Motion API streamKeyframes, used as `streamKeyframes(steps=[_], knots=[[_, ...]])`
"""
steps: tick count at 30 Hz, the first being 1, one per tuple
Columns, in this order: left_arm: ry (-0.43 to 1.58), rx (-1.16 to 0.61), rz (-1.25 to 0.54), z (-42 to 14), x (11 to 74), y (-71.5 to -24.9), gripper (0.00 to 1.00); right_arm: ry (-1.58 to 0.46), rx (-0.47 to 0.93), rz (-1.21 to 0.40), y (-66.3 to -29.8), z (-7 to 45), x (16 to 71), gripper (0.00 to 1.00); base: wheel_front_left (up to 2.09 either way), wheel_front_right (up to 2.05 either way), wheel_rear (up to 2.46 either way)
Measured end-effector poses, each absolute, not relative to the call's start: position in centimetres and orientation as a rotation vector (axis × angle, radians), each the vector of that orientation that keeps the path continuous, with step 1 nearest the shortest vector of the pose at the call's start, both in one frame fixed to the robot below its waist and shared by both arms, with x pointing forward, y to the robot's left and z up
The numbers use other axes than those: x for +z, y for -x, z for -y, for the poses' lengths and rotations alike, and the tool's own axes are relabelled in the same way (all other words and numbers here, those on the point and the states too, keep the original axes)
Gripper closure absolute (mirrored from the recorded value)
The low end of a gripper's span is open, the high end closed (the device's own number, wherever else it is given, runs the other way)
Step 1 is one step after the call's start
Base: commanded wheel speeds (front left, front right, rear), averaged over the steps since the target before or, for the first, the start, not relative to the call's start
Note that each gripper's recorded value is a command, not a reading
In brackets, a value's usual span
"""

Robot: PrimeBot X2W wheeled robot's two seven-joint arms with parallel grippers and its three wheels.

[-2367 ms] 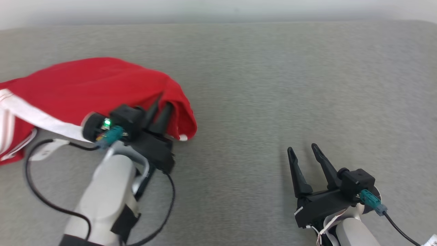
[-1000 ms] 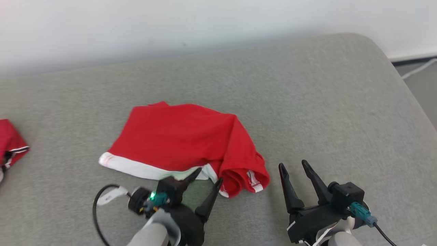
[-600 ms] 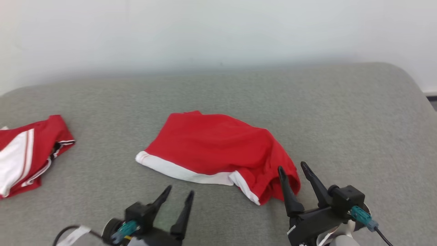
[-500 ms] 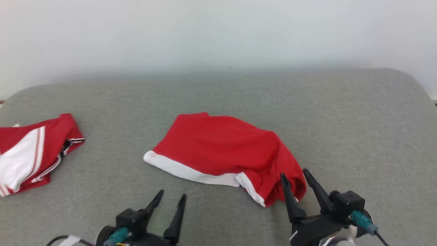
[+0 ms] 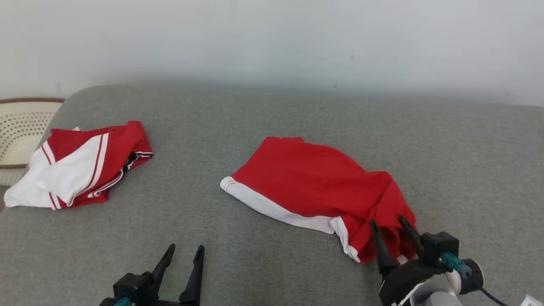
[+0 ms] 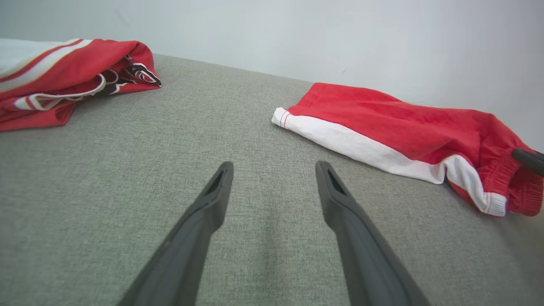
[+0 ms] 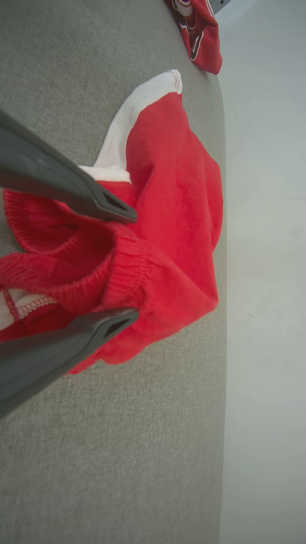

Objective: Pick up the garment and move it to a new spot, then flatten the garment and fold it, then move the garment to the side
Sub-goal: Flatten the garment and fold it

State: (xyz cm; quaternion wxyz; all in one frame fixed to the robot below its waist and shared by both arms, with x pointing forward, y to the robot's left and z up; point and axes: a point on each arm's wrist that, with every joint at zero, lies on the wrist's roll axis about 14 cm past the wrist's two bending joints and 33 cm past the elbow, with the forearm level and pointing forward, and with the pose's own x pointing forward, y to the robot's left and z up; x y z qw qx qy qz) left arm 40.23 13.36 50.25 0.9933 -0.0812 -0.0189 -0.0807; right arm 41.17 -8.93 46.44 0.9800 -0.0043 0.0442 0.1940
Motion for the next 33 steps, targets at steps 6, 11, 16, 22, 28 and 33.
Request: streamKeyframes(steps=[6,11,16,22,28,33], knots=[[0.173,-0.134,0.032,-14.4,49.8,-40.2,0.00,0.031,0.377,-0.103,-43.7,9.3,46.2,1.00,0.00,0.00,0.00],[0.182,-0.136,0.017,-14.3,49.3,-40.5,0.00,0.092,0.330,-0.060,-46.9,12.1,47.8,1.00,0.00,0.00,0.00],[0.185,-0.139,0.003,-14.2,48.8,-40.8,0.00,0.165,0.273,-0.044,-50.1,15.3,48.9,1.00,0.00,0.00,0.00],[0.186,-0.123,-0.015,-14.7,48.2,-40.9,0.00,0.239,0.229,-0.150,-51.7,18.1,45.9,0.00,0.00,0.00,0.00],[0.187,-0.076,-0.025,-15.9,47.8,-40.6,0.00,0.238,0.179,-0.185,-51.5,20.0,44.5,0.00,0.00,0.00,0.00],[0.193,-0.062,-0.018,-16.1,48.0,-40.8,0.00,0.186,0.166,-0.165,-49.4,19.7,44.4,0.00,0.00,0.00,0.00]])
